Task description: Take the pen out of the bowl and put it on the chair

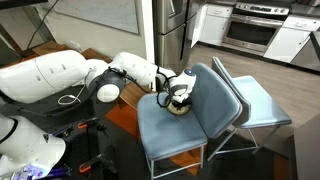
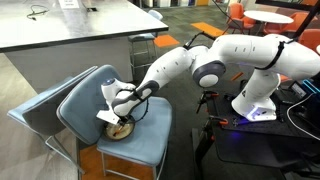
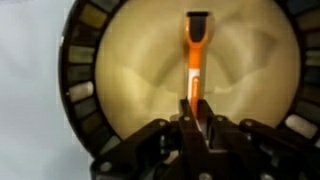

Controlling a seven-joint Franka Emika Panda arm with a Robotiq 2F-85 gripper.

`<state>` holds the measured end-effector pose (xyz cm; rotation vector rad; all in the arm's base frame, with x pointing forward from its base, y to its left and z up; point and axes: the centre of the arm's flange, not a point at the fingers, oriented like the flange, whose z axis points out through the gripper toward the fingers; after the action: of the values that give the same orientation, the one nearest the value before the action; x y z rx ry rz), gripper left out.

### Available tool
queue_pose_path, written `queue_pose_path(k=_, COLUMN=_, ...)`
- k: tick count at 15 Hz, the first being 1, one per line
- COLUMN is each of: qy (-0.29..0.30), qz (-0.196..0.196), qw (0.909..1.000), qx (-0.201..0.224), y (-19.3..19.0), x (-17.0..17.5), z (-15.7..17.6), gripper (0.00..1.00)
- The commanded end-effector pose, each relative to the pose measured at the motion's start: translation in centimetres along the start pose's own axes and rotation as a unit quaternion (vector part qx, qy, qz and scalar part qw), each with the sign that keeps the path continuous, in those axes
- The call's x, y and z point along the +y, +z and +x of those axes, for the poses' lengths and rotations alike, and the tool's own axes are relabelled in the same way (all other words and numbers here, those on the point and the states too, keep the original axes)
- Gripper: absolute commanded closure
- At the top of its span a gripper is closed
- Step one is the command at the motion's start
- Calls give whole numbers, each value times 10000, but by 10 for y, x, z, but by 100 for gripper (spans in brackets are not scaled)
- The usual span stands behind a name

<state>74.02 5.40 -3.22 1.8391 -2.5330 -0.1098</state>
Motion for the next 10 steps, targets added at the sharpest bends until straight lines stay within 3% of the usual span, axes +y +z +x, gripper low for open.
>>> queue_pose_path(k=1, qy=71, qz=-48, qw=9999, qx=60, y=20, x=-34, z=-13, gripper=99)
queue_pose_path(k=10, qy=336, qz=198, qw=9992, qx=-17, y=-17, x=-21, z=-9, gripper=97)
